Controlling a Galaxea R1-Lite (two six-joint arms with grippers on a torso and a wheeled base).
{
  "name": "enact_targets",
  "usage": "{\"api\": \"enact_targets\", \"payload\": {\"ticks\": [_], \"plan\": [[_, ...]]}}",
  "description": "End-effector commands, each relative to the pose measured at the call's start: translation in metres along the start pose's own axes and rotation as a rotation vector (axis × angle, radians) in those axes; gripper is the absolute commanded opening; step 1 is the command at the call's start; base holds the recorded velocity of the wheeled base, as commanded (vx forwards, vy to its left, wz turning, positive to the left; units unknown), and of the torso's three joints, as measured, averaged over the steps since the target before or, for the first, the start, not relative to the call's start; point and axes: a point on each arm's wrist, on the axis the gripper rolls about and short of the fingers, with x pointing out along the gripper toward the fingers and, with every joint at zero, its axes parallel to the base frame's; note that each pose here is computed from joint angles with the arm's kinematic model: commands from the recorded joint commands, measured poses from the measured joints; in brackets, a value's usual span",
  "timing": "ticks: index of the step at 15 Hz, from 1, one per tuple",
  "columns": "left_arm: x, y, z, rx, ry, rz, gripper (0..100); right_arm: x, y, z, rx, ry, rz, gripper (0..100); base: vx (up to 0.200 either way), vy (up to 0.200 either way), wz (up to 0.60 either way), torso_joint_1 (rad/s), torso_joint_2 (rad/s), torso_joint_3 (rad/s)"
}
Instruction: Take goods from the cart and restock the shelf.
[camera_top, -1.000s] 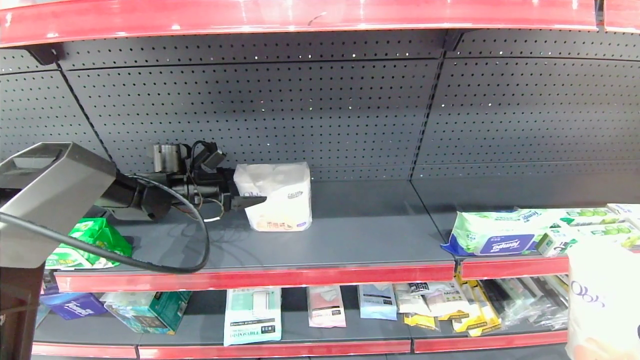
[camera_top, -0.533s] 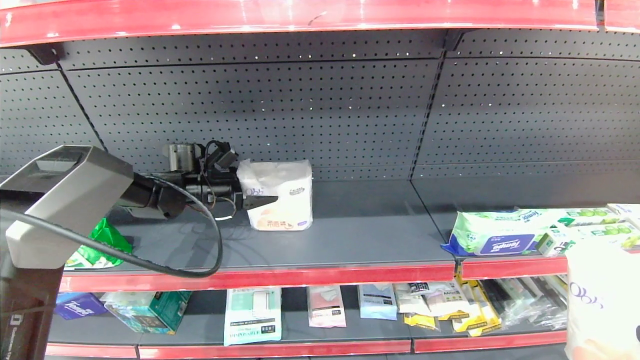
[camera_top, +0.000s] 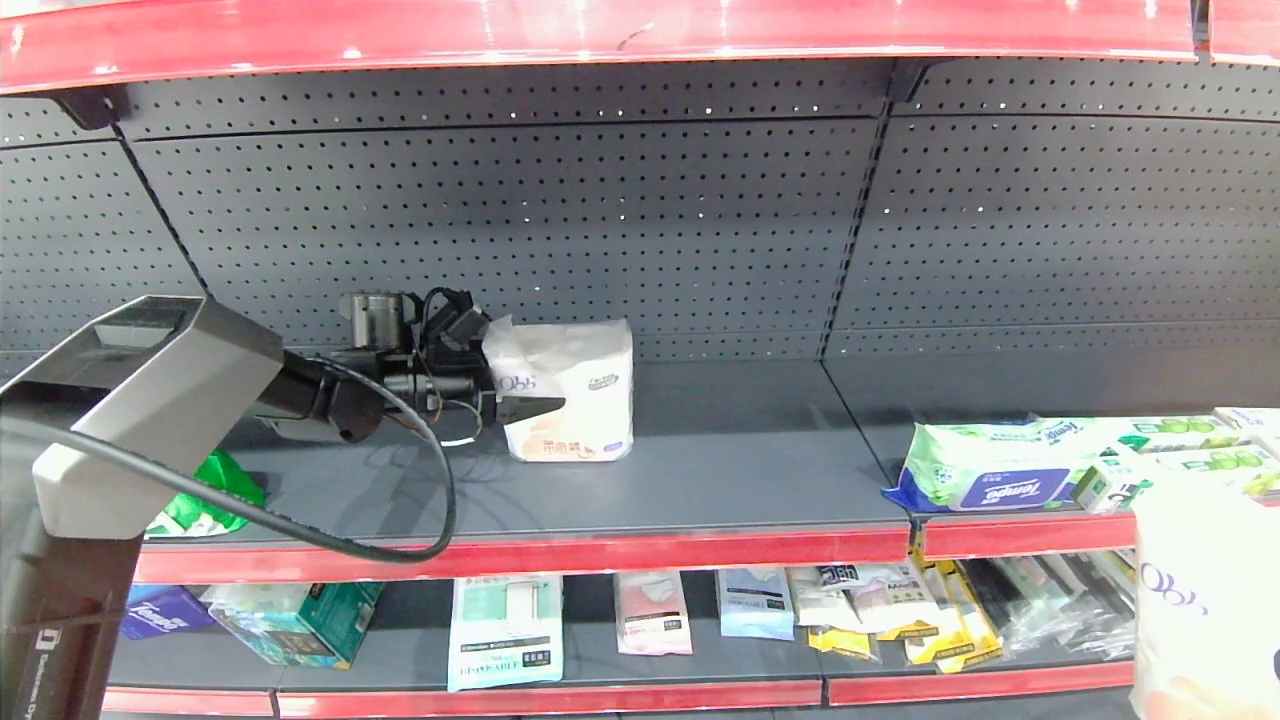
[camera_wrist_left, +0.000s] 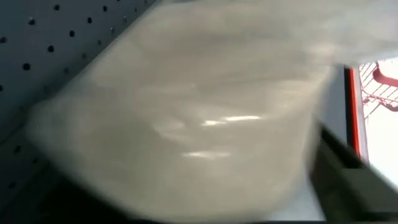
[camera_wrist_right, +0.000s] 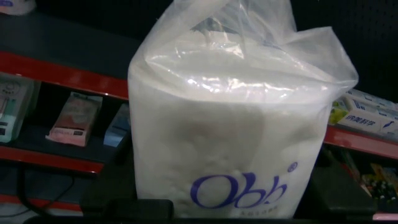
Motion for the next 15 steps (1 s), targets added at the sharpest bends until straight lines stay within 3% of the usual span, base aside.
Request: {"api": "enact_targets", "payload": {"ticks": [1, 4, 7, 8, 11, 15], "plan": [[0.001, 0.000, 0.003, -0.006, -0.002, 0.001, 0, 0.000, 0.000, 0.000, -0.001, 0.002, 0.001, 0, 0.000, 0.000, 0.00, 0.000, 0.00, 0.000], [0.000, -0.004, -0.002, -0.026, 0.007, -0.006, 0, 0.000, 0.000, 0.000, -0.001, 0.003, 0.003, 0, 0.000, 0.000, 0.00, 0.000, 0.00, 0.000], [-0.011, -0.013, 0.001, -0.015, -0.003, -0.009, 0, 0.001, 0.000, 0.000, -0.001, 0.004, 0.003, 0, 0.000, 0.000, 0.00, 0.000, 0.00, 0.000], [-0.020, -0.019, 0.000, -0.029, -0.006, -0.026, 0, 0.001, 0.000, 0.000, -0.001, 0.006, 0.002, 0, 0.000, 0.000, 0.00, 0.000, 0.00, 0.000], [-0.044, -0.029, -0.003, -0.017, -0.010, 0.003, 0, 0.001, 0.000, 0.000, -0.001, 0.007, 0.004, 0, 0.000, 0.000, 0.00, 0.000, 0.00, 0.000], [-0.061, -0.054, -0.014, -0.020, -0.019, -0.013, 0, 0.002, 0.000, 0.002, -0.001, 0.008, 0.003, 0, 0.000, 0.000, 0.00, 0.000, 0.00, 0.000]]}}
